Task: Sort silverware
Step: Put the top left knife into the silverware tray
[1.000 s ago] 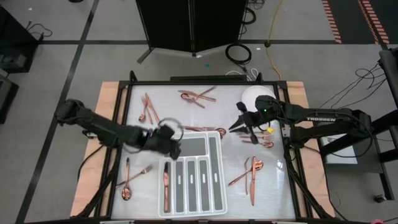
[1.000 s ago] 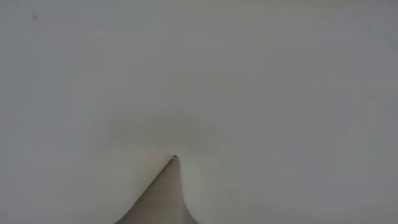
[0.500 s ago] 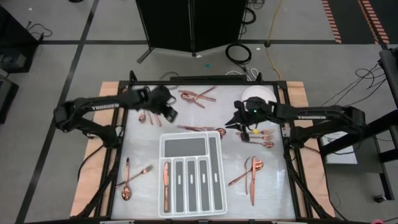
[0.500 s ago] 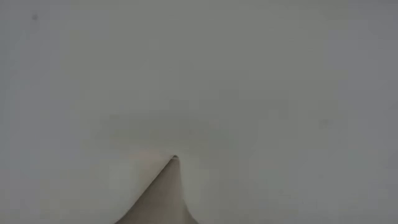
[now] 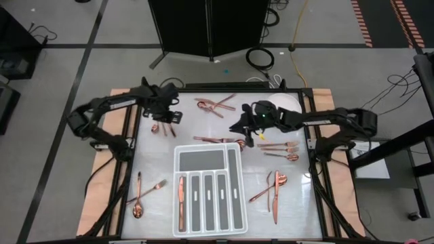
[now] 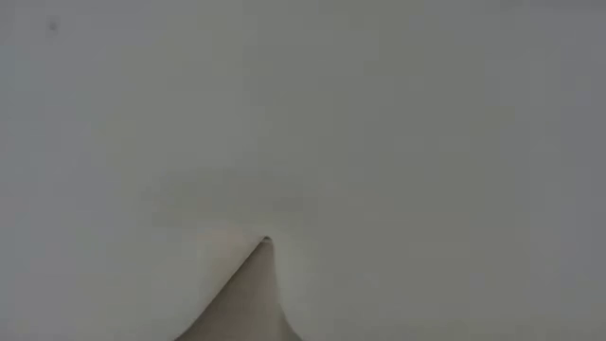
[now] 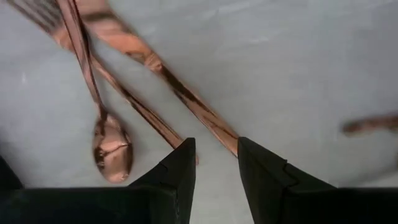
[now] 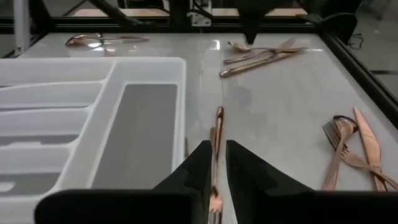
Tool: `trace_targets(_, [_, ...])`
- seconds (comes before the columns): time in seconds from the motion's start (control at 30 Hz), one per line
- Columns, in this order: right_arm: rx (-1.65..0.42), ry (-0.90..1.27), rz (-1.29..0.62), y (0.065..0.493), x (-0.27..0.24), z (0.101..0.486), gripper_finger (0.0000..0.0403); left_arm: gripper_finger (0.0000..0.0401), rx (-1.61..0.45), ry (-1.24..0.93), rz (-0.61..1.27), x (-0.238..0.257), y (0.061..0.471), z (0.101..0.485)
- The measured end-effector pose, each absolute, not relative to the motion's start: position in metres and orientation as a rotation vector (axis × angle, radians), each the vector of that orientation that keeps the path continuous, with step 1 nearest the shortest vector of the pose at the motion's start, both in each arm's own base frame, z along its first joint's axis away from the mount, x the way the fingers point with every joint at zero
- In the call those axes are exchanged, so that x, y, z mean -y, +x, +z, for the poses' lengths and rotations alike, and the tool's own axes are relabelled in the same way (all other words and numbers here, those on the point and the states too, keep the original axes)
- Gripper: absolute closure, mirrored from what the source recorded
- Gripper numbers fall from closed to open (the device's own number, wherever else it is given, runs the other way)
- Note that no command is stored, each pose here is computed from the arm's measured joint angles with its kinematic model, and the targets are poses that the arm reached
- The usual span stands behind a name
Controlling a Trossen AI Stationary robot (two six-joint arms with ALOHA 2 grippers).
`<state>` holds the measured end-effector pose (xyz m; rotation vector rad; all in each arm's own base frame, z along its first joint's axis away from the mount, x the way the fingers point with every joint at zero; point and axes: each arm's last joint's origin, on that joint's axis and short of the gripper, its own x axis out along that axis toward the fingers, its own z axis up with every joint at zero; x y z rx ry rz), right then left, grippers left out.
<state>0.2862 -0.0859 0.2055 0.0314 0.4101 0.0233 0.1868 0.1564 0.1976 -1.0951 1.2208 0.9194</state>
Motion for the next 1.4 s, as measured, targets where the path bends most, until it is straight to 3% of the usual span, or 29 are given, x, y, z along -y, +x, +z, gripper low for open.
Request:
trace_targets(0.2, [-0.480,0.043,0.026,0.297,0.091,0.203,0.0365,0.0280,-1.337,-1.113,1.028,-0.165,0.191,0.173])
trace_targets(0.47, [-0.478,-0.004,0.051,0.300,0.094,0.206,0.0365,0.0280,-1.221,-1.118,1.161,-0.174,0.197,0.167])
trace_targets(0.83, [-0.597,0.016,0.104,0.294,0.090,0.195,0.0365,0.0280,-1.136,-1.335,1.235,-0.170,0.193,0.156])
trace_targets(1.23, [-0.629,-0.010,0.137,0.293,0.084,0.193,0.0365,0.0282,-1.115,-1.332,1.205,-0.168,0.192,0.147])
trace_targets(1.4, [-0.630,-0.006,0.136,0.293,0.084,0.193,0.0365,0.0308,-1.155,-1.266,1.144,-0.168,0.192,0.147])
